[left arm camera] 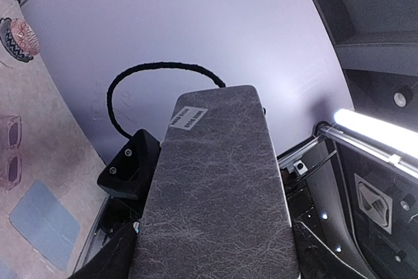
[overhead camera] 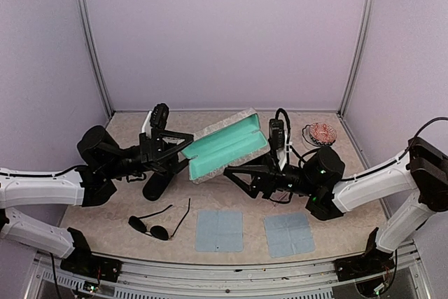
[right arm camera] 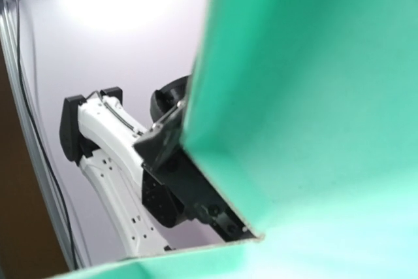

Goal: Organize the sunglasses
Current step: Open the sunglasses case, then pass from the left arm to the right

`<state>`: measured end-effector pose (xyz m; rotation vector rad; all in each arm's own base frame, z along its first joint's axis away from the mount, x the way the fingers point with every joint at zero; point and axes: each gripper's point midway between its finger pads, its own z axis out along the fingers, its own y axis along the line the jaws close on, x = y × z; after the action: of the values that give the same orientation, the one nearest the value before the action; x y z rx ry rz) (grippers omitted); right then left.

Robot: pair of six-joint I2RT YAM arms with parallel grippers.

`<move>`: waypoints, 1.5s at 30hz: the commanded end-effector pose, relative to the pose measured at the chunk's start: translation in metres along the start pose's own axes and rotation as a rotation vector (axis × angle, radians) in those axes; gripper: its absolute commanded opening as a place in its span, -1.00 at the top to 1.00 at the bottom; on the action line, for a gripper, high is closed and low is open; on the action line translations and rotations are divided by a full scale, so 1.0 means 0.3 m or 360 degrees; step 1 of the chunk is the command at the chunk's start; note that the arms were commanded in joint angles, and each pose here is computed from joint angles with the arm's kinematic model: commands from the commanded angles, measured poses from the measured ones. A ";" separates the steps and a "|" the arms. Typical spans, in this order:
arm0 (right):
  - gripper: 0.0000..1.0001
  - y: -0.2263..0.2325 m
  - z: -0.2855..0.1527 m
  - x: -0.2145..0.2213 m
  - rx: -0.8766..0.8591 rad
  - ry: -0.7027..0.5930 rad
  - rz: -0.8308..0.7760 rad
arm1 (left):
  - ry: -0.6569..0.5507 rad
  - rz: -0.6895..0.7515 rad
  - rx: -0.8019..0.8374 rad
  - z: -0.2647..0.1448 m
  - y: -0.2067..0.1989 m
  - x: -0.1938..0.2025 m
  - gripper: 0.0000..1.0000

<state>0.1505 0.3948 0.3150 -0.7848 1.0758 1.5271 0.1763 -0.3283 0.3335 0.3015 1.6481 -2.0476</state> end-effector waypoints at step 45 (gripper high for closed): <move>0.37 -0.253 0.074 -0.038 0.0635 -0.0254 0.0871 | -0.0496 0.0432 -0.0214 -0.084 0.043 -0.142 1.00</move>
<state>0.2277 0.4107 0.3053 -0.1191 1.5111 1.6805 0.2188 -0.3011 0.3189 0.1144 1.5379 -1.7362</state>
